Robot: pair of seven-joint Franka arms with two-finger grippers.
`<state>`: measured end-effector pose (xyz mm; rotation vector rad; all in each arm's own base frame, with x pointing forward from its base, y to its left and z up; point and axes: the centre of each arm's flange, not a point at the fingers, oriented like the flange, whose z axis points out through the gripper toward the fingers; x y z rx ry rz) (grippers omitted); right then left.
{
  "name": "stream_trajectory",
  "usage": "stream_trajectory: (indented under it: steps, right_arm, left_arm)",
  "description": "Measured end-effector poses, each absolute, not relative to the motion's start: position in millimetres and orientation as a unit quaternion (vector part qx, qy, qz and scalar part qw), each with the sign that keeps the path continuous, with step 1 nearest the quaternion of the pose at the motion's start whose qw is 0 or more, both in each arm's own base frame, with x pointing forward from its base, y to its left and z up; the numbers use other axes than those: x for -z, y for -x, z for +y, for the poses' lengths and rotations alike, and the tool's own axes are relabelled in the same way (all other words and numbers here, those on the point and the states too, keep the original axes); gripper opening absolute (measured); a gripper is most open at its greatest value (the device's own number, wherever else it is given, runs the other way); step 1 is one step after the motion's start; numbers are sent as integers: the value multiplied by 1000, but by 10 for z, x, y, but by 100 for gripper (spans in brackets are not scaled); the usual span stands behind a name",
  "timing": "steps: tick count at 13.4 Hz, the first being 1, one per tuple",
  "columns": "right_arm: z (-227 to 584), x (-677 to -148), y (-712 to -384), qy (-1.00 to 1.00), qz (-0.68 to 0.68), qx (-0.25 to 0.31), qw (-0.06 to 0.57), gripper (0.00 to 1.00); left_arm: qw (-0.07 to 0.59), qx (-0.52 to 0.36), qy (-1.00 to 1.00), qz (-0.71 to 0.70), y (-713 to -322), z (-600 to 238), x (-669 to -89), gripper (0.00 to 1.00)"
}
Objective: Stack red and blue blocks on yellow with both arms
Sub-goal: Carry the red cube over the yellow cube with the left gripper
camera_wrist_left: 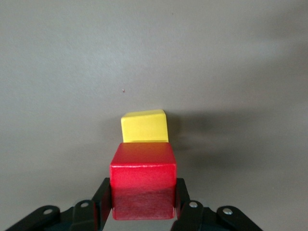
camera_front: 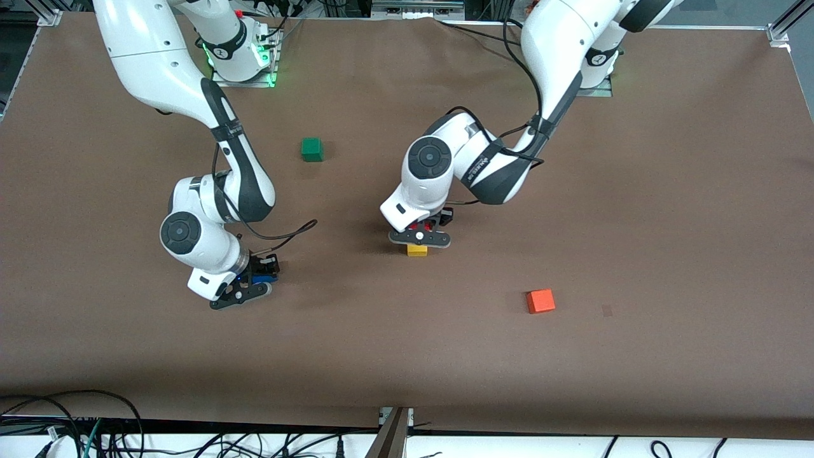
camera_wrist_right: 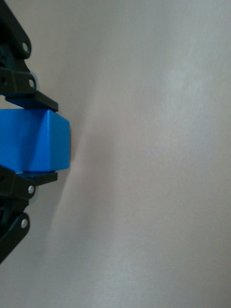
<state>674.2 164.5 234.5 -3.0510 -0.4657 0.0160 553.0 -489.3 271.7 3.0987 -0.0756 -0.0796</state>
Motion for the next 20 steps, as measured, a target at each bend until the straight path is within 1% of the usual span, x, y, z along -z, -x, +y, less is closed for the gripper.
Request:
stream_trajectory:
  steps: [2, 4, 6, 9, 17, 18, 20]
  right_arm:
    - [1664, -2886, -6790, 987, -151, -32, 41, 55]
    - [1666, -3472, -6838, 987, -150, -45, 48, 55]
    - [1681, -3809, -6872, 988, -141, -46, 51, 55]
    - [1718, -3943, -6899, 988, -136, -49, 51, 55]
    - [1764, -3953, -6906, 988, -140, -51, 51, 55]
    - [1783, -3953, -6901, 987, -140, -51, 51, 55]
    - [1843, -3946, -6885, 988, -135, -53, 52, 55]
  left_arm:
    - [20, 25, -999, -12, -5562, -4905, -2672, 56]
    - [25, 16, -1000, 0, -5668, -4888, -2713, 56]
    - [28, 11, -999, 9, -5746, -4868, -2733, 56]
    - [26, 14, -999, 18, -5769, -4856, -2654, 56]
    - [26, 16, -999, 21, -5780, -4862, -2598, 56]
    - [28, 14, -999, 22, -5798, -4869, -2616, 62]
    - [34, 8, -999, 26, -5845, -4879, -2695, 83]
